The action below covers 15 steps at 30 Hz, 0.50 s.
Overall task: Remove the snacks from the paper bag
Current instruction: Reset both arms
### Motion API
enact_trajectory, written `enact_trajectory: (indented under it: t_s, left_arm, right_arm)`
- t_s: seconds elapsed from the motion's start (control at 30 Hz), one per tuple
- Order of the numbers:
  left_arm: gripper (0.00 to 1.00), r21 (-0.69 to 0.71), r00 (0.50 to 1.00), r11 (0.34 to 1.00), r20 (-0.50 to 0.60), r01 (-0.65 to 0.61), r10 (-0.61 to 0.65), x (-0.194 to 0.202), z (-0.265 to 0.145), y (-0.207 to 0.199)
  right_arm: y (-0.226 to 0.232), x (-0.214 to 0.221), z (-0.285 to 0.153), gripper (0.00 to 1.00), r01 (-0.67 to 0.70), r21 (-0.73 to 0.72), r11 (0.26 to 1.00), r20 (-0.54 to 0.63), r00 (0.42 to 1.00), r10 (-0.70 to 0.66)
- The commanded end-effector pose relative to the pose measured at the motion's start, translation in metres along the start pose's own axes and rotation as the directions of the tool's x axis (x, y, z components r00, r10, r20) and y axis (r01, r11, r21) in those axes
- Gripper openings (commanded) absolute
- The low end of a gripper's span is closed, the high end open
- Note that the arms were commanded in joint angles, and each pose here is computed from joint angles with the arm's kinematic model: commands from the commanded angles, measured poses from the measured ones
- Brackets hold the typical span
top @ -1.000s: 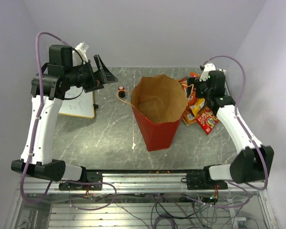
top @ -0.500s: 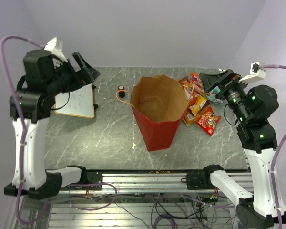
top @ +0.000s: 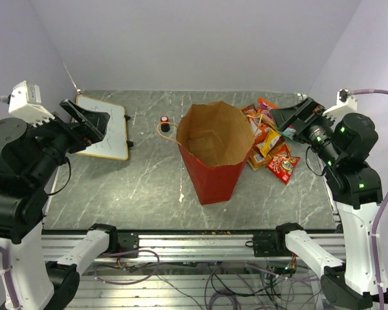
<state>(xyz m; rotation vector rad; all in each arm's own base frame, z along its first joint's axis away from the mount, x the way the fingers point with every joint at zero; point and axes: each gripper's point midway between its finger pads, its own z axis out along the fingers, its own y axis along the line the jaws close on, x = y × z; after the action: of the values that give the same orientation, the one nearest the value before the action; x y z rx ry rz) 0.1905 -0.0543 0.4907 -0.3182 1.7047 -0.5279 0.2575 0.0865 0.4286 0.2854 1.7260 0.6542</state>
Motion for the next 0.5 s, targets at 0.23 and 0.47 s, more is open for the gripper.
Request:
enact_trajectory:
  t_s: [0.23,0.47]
  left_arm:
    - [0.98,-0.049,0.998,0.999,-0.069,0.012,-0.016,0.017,0.022,0.012]
    - [0.98,-0.044,0.996,0.999,-0.082,0.032,-0.036,0.02,0.027,0.01]
  right_arm:
    - [-0.015,-0.012,-0.013,1.0,0.025,0.103,0.994,0.045,0.999,-0.029]
    - [-0.025,-0.013,-0.011,1.0,0.058,0.149,0.987,0.05,0.997,-0.066]
